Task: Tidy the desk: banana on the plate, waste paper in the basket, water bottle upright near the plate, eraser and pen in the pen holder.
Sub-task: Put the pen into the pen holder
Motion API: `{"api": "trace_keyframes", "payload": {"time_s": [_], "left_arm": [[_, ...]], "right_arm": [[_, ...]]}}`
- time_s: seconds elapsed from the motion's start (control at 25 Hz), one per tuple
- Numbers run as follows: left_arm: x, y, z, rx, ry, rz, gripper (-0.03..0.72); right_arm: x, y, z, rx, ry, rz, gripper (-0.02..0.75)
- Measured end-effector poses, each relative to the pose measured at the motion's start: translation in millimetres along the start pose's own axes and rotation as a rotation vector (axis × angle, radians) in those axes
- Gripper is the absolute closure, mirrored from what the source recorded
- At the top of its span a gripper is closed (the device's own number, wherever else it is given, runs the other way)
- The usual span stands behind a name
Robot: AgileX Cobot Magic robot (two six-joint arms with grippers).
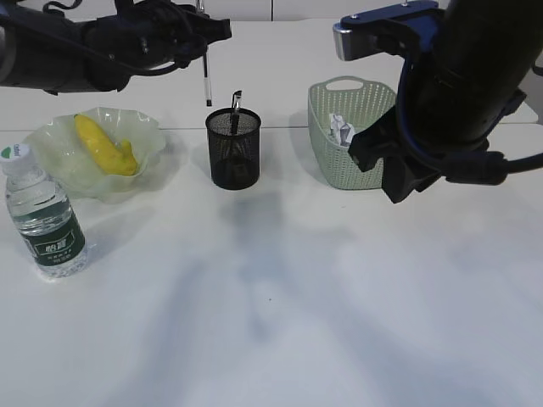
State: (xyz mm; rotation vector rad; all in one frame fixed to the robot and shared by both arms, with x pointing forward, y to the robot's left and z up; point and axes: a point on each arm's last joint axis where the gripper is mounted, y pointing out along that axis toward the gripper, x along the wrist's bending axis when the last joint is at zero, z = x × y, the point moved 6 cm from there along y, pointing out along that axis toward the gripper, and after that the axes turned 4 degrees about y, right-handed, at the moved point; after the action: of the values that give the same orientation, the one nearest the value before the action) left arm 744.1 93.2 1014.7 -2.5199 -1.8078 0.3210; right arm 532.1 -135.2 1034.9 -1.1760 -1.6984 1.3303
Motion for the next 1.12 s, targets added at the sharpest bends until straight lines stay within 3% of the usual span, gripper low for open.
{"api": "trace_keyframes", "payload": {"time_s": [0.72,1.12], "left_arm": [[0.2,18,49,0.057,0.001,0.024,0.648],[-0.9,15,70,0.194,0.058,0.038,0.648]], "right_arm": [[0,0,0,0.000,0.000,0.000,0.526],[0,0,0,0.000,0.000,0.000,0.526]]}}
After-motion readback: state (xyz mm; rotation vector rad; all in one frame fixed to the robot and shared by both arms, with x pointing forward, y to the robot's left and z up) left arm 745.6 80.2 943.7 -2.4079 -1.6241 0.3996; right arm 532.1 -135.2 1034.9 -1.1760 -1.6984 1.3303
